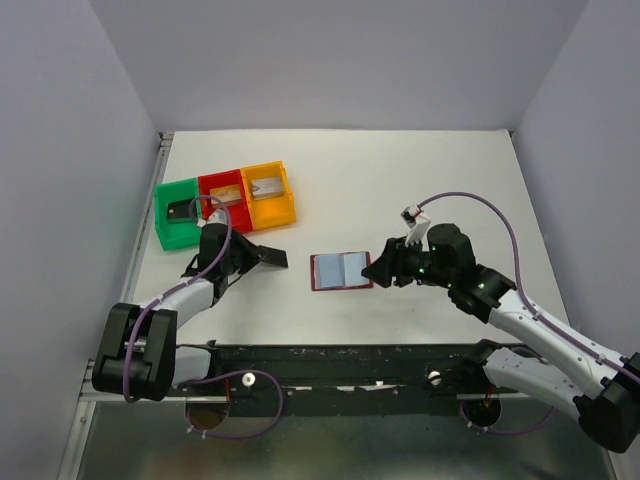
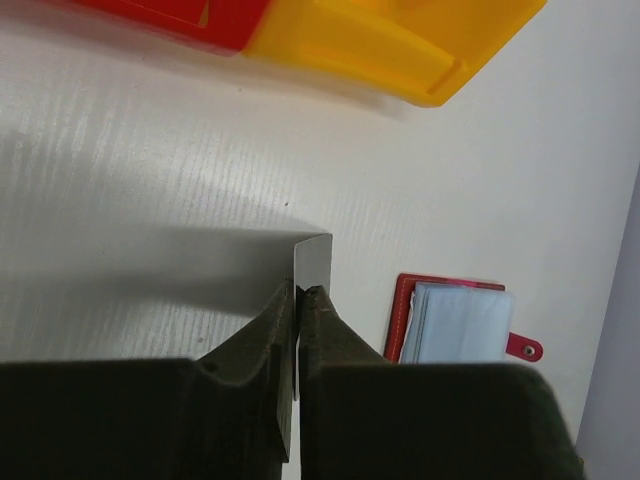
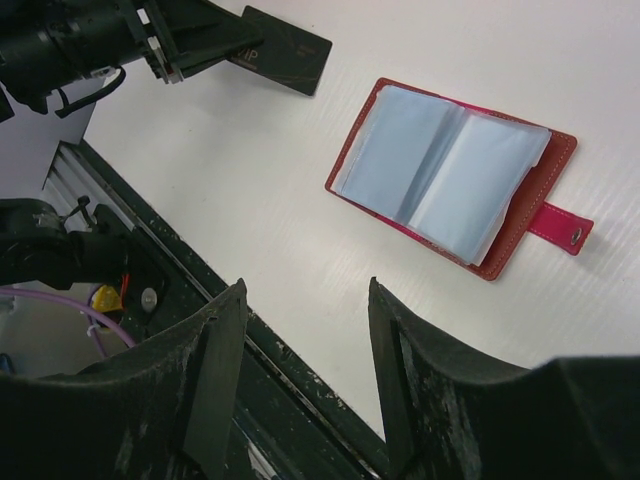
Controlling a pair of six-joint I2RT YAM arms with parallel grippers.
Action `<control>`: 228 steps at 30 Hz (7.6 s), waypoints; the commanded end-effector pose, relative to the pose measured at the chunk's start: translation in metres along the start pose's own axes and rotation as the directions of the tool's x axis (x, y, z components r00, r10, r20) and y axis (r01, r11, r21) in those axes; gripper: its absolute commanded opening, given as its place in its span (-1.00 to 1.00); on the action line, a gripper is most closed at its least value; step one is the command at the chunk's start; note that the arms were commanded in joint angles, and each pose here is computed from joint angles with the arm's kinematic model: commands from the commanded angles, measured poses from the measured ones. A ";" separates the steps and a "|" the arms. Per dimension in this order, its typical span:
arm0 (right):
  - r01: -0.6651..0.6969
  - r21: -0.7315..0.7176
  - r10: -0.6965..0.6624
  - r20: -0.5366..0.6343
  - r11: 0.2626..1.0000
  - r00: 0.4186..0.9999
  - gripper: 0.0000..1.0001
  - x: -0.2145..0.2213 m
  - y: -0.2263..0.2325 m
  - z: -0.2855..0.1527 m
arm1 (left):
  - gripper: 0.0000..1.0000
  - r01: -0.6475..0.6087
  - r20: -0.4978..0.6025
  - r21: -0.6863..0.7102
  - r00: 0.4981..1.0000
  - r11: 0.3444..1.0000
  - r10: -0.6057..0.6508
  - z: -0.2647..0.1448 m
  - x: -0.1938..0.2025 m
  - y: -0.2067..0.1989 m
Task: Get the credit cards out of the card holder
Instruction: Place the credit card at the center of the board, then remove the credit card from the card holder.
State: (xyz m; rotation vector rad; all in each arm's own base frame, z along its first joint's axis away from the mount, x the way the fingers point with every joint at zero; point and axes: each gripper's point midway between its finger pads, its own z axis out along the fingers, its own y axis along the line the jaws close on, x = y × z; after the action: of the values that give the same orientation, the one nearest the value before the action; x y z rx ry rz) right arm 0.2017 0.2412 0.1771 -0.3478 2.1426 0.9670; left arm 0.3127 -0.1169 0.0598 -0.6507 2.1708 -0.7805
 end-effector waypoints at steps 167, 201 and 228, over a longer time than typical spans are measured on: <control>-0.164 0.310 0.242 -0.234 0.937 0.941 -0.99 0.042 -0.110 0.055 | 0.22 -0.360 -0.296 0.646 0.695 0.673 0.655 0.006 0.196 -0.184; -0.222 -0.142 0.203 -0.139 0.965 0.969 -0.61 -0.009 -0.036 0.085 | -1.00 -0.343 -0.135 0.161 0.921 0.925 0.365 0.010 0.092 -0.084; -0.348 -0.033 0.317 -0.336 0.937 0.887 -0.13 0.046 -0.061 0.133 | -1.00 -0.347 -0.235 0.157 0.896 0.925 0.377 0.023 0.123 -0.067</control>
State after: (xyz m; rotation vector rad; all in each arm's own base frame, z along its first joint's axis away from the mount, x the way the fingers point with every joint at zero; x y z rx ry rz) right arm 0.2685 0.2920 0.0527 -0.1897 2.5052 1.2605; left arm 0.2721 -0.2444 0.0382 -0.0865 2.3737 -0.7854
